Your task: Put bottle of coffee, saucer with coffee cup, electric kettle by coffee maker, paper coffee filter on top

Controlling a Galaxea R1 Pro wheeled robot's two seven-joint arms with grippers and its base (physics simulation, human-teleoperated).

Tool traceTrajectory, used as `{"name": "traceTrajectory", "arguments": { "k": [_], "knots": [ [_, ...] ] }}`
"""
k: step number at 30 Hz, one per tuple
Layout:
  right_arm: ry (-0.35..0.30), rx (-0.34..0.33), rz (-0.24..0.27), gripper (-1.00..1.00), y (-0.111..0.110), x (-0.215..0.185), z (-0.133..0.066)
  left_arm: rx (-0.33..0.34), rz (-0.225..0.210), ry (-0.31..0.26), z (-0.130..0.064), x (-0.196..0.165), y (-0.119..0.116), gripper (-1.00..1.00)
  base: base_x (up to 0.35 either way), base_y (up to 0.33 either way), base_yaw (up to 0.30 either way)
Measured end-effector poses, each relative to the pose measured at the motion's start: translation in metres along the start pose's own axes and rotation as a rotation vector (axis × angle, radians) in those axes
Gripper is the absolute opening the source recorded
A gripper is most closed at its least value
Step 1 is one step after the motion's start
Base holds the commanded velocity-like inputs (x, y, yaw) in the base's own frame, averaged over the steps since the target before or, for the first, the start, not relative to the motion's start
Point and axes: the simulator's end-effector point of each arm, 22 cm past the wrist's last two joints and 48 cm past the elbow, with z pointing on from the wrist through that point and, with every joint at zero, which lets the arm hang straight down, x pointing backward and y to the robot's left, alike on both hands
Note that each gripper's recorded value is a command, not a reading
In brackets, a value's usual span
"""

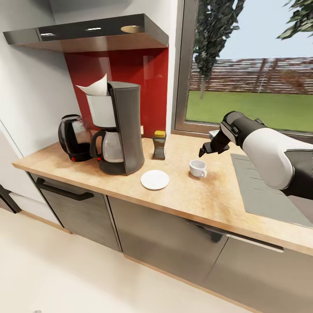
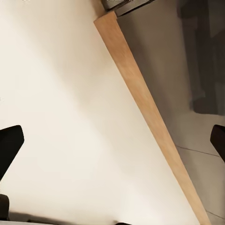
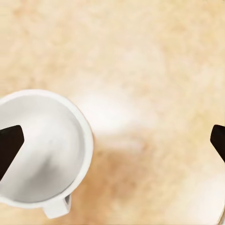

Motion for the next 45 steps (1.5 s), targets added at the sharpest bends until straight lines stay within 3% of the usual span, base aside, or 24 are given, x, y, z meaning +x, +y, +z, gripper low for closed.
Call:
{"name": "traceTrajectory", "arguments": {
  "k": [33,45],
  "knots": [
    [0.015,-0.006,-0.007,1.00,0.005,0.003,0.011,-0.010,-0.006,0.010,0.000,0.004,0.004,1.00,0.000,0.002,0.000],
    [0.044,-0.011,-0.005,1.00,0.006,0.011,0.025,-0.019,-0.009,0.018,0.000,0.007,0.008,1.00,0.000,0.000,0.000]
  ]
}}
